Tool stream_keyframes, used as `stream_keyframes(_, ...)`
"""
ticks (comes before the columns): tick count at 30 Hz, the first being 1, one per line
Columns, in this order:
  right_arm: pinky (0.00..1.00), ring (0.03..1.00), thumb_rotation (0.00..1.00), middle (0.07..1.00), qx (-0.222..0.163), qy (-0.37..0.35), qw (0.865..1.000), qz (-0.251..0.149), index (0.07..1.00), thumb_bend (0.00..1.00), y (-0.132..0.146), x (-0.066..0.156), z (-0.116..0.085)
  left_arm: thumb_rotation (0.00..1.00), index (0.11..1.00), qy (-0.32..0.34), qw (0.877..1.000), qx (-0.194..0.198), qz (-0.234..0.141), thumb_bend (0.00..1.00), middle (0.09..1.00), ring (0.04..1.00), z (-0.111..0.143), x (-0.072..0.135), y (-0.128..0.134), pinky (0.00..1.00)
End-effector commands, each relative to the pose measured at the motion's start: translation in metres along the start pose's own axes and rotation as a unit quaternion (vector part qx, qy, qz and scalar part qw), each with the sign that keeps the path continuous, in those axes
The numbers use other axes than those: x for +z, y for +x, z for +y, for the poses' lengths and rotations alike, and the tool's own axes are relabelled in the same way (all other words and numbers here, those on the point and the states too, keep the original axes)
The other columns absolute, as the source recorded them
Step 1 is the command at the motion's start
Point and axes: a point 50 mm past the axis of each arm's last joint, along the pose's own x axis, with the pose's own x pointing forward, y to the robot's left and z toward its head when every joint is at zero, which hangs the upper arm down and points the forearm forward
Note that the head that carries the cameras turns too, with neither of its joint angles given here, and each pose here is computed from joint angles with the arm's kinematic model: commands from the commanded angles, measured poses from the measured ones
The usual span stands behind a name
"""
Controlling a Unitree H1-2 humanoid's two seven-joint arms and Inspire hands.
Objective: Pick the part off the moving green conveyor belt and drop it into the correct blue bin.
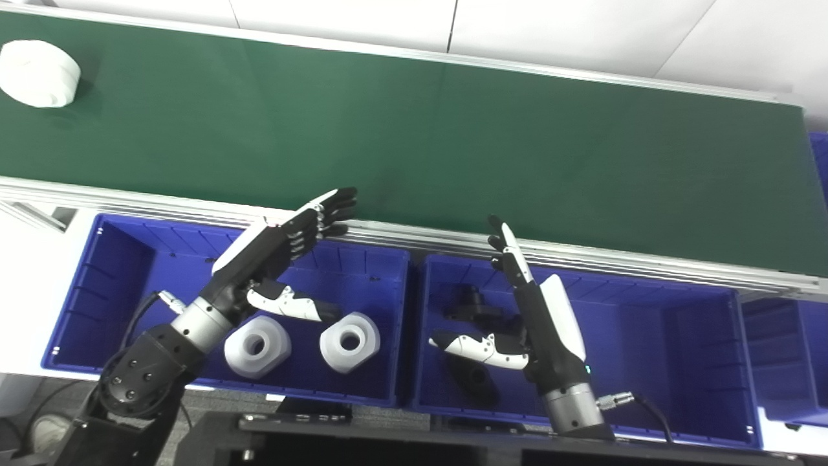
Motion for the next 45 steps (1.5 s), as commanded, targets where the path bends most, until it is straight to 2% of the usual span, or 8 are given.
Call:
stream_keyframes(1,0.85,0.947,0.54,1.0,-0.021,-0.001,1.0,-0.011,1.0,0.94,-0.001,0.007,0.002,0.35,0.924,0.025,0.999,0.002,-0.031,1.0,0.938,0.919,0.0,0.003,-0.004,0.87)
stream_keyframes(7,0.87,0.954,0.54,0.997,-0.023,0.004,1.0,-0.014,1.0,0.94,-0.008,-0.001,0.006,0.34,0.958,0.043,0.998,-0.009,-0.037,0.99,0.972,0.961,-0.012,-0.005,-0.012,0.93)
stream_keyframes(11,0.89,0.964,0.57,1.0,0.003,-0.017,1.0,-0.005,1.0,0.95,-0.013,-0.006,0.002,0.33,0.97,0.046,0.998,-0.012,-0.034,0.98,0.986,0.965,-0.017,-0.004,-0.016,0.92)
stream_keyframes(16,0.82,0.948,0.58,1.0,0.027,-0.027,0.999,0.008,1.0,0.99,-0.017,-0.015,0.001,0.32,0.959,0.068,0.997,-0.019,-0.024,0.99,0.97,0.938,-0.023,-0.01,-0.019,0.87)
stream_keyframes(22,0.85,0.958,0.55,1.0,0.025,-0.026,0.999,0.009,1.0,1.0,-0.02,-0.022,0.002,0.3,0.958,0.081,0.996,-0.023,-0.023,1.0,0.96,0.933,-0.028,-0.017,-0.018,0.88)
stream_keyframes(31,0.83,0.942,0.54,1.0,0.025,-0.029,0.999,0.018,1.0,0.97,-0.021,-0.033,0.007,0.35,0.95,0.089,0.996,-0.009,-0.013,1.0,0.959,0.941,-0.034,-0.026,-0.019,0.9)
stream_keyframes(37,0.84,0.944,0.51,1.0,0.024,-0.019,0.999,0.027,1.0,0.94,-0.017,-0.037,0.013,0.31,0.931,0.076,0.997,0.01,-0.013,1.0,0.941,0.913,-0.03,-0.028,-0.018,0.84)
stream_keyframes(45,0.84,0.936,0.51,0.993,0.013,-0.024,0.999,0.021,1.0,0.94,-0.016,-0.042,0.018,0.29,0.934,0.068,0.998,0.009,-0.009,1.0,0.944,0.913,-0.029,-0.033,-0.018,0.85)
